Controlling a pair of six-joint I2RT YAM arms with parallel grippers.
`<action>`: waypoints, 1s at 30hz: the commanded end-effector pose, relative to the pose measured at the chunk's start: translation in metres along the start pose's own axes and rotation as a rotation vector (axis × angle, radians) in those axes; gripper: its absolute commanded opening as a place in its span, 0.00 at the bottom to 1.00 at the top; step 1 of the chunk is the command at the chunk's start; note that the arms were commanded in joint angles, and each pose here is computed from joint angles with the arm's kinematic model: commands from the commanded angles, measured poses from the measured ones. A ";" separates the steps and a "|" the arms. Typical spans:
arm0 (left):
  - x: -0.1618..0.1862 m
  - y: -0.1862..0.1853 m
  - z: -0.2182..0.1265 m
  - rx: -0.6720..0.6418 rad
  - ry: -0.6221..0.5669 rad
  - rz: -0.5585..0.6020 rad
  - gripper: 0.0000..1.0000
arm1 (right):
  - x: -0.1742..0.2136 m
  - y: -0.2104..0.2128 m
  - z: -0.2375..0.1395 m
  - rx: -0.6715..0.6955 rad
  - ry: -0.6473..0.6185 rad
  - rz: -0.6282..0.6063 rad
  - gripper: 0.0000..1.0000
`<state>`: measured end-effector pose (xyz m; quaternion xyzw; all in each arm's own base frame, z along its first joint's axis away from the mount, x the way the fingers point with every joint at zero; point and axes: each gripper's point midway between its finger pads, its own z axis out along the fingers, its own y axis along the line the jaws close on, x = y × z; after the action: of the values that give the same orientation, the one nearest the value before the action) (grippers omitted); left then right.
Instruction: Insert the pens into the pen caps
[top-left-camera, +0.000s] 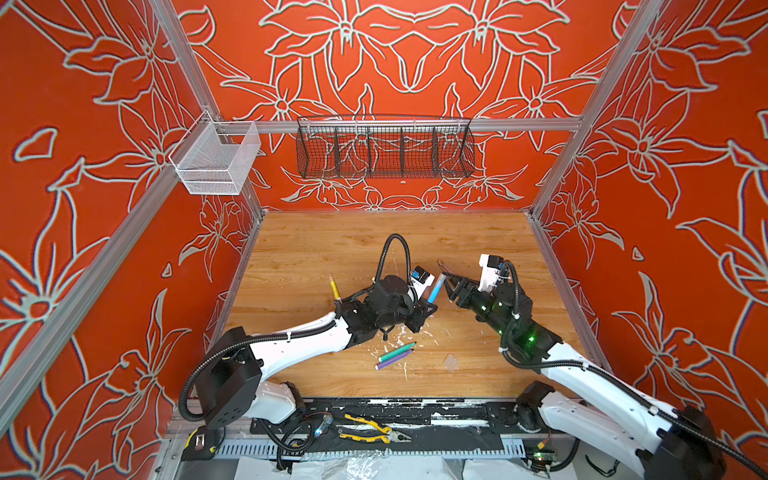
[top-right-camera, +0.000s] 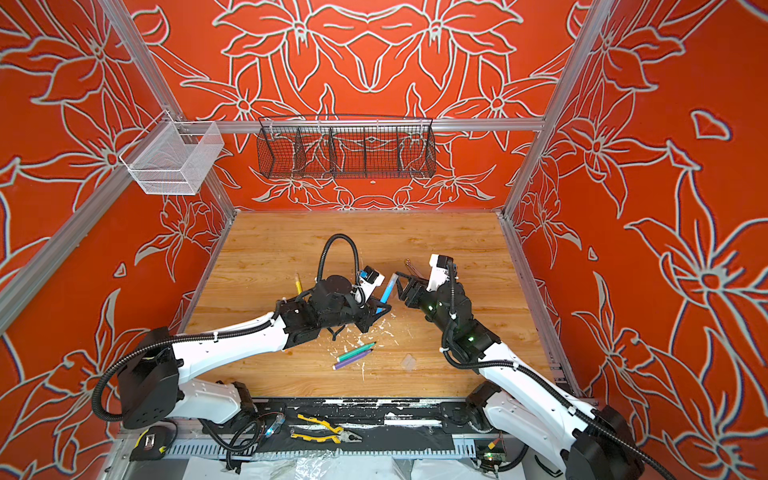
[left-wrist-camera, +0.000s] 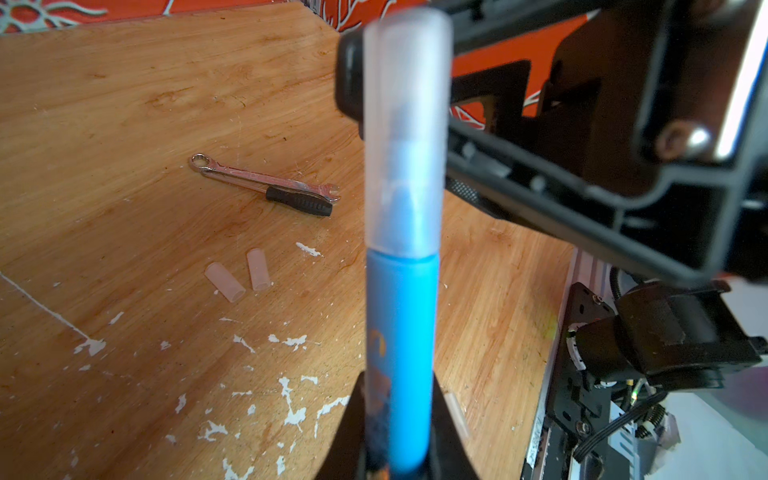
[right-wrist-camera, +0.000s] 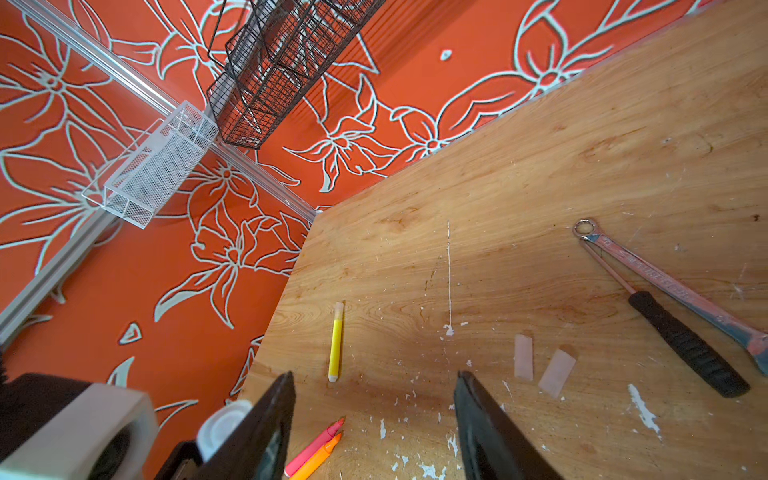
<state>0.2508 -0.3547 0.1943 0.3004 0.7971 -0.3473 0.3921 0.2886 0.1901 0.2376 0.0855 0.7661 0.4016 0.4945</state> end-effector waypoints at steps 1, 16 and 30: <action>-0.002 -0.006 0.003 0.010 0.005 0.032 0.00 | -0.013 0.018 -0.001 -0.051 -0.012 0.005 0.62; -0.002 -0.004 0.003 -0.004 0.004 0.029 0.00 | -0.033 -0.010 -0.031 0.088 -0.130 0.026 0.61; 0.001 -0.008 0.008 0.014 0.024 0.038 0.00 | -0.027 0.051 -0.020 -0.226 -0.057 -0.023 0.64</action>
<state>0.2487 -0.3562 0.1810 0.3083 0.8054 -0.3332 0.3811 0.2739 0.1901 0.2855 0.0539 0.7133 0.4566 0.5289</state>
